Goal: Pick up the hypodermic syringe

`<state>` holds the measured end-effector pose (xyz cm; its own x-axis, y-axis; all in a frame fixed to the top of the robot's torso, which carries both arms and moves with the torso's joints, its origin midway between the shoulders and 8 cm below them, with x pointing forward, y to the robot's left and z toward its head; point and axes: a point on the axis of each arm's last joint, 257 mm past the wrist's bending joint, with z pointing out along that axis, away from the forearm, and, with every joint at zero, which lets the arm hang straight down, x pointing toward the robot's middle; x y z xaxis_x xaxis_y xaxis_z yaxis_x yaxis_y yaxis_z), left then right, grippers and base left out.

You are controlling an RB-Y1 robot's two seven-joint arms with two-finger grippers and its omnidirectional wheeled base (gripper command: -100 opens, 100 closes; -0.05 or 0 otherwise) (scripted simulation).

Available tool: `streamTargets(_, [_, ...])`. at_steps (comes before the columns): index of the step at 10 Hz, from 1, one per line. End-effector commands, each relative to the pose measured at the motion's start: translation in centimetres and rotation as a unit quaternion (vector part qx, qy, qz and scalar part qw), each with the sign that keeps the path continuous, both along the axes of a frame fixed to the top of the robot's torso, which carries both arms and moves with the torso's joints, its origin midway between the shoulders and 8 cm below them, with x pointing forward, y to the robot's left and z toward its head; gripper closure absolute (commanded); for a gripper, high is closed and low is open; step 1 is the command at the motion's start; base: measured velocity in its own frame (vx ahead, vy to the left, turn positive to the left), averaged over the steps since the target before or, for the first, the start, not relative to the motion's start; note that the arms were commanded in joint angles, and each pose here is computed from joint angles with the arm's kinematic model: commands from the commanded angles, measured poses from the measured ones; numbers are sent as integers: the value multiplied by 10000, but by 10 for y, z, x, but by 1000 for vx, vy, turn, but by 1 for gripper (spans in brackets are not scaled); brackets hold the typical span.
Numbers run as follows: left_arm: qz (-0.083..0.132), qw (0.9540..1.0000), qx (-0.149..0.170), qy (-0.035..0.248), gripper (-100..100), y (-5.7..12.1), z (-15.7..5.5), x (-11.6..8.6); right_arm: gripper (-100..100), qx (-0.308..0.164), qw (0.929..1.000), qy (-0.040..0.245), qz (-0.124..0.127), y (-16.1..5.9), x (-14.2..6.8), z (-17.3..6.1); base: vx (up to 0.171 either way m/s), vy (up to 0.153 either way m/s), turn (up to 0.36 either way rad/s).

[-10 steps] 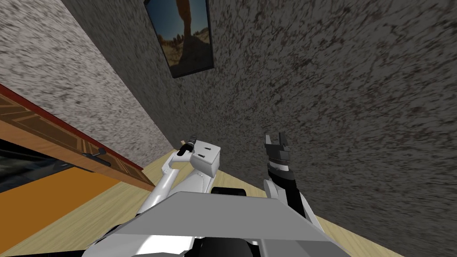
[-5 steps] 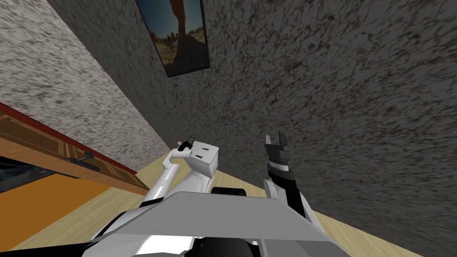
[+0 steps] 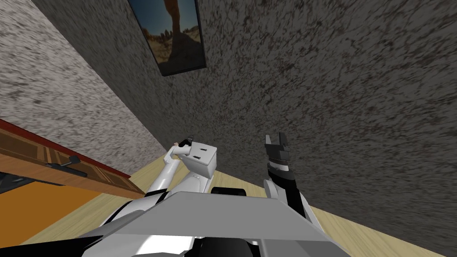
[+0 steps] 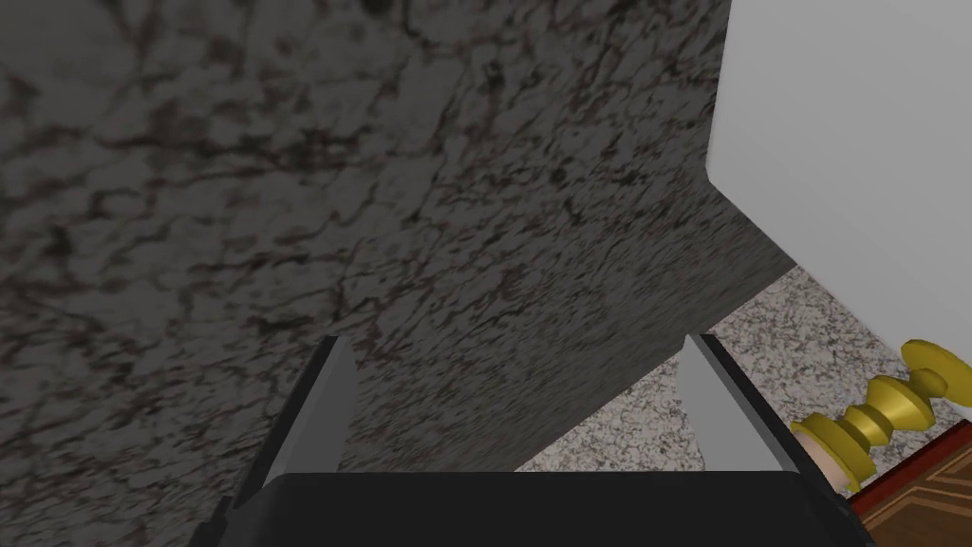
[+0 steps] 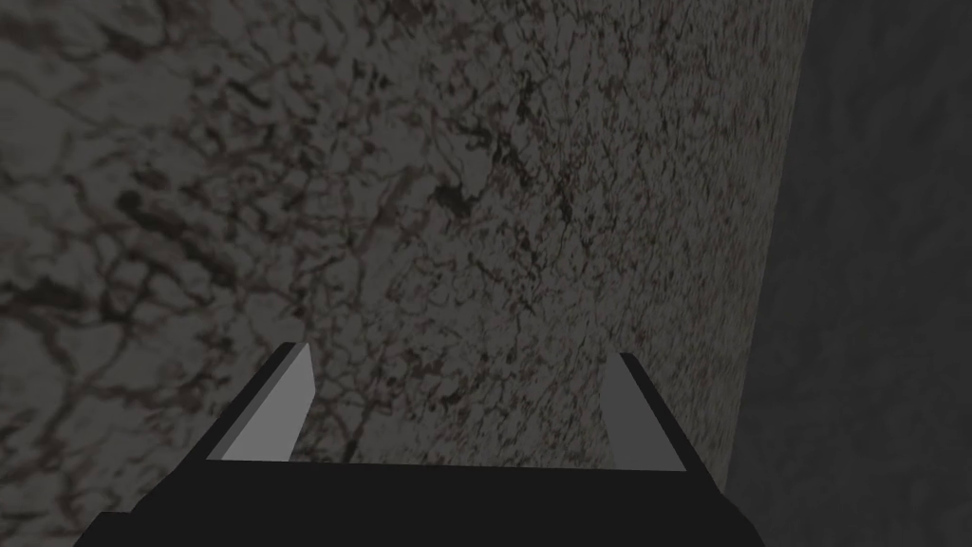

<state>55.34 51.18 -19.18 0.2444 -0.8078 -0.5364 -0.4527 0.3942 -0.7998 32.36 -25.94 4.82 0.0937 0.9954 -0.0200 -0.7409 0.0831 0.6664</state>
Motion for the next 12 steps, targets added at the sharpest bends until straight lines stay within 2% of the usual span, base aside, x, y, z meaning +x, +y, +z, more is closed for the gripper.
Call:
streamTargets(1, [166, 9995, 5, 263, -100, 14, -6, 2, 0, 0, 10000, 0, 0, 0, 0, 0, -4, -19, -76])
streamTargets(2, [230, 9988, -54, 421, -100, 17, -17, -2, 0, 0, 10000, 0, 0, 0, 0, 0, -3, -16, -50])
streamTargets(3, [331, 9979, -30, 550, -100, 27, -14, 1, 0, 0, 10000, 0, 0, 0, 0, 0, -1, -21, -93])
streamTargets(4, [391, 9967, -90, 709, -100, 29, -25, -4, 0, 0, 10000, 0, 0, 0, 0, 0, 0, -14, -43])
streamTargets(5, [491, 9950, -90, 866, -100, 39, -26, -2, 0, 0, 10000, 0, 0, 0, 0, 0, -5, -21, -79])
streamTargets(6, [556, 9930, -154, 1026, -100, 41, -35, -8, 0, 0, 10000, 0, 0, 0, 0, 0, -3, -16, -45])
streamTargets(7, [643, 9909, -164, 1173, -100, 50, -35, -6, 0, 0, 10000, 0, 0, 0, 0, 0, -1, -20, -81])
streamTargets(8, [701, 9884, -227, 1326, -100, 51, -44, -12, 0, 0, 10000, 0, 0, 0, 0, 0, -1, -15, -46])
streamTargets(9, [776, 9863, -240, 1438, -100, 58, -37, -10, 0, 0, 10000, 0, 0, 0, 0, 0, -4, -17, -82])
streamTargets(10, [837, 9825, -319, 1635, -100, 59, -53, -17, 0, 0, 10000, 0, 0, 0, 0, 0, -2, -13, -45])
streamTargets(12, [945, 9762, -409, 1906, -100, 66, -60, -22, 0, 0, 10000, 0, 0, 0, 0, 0, -2, -17, -56])
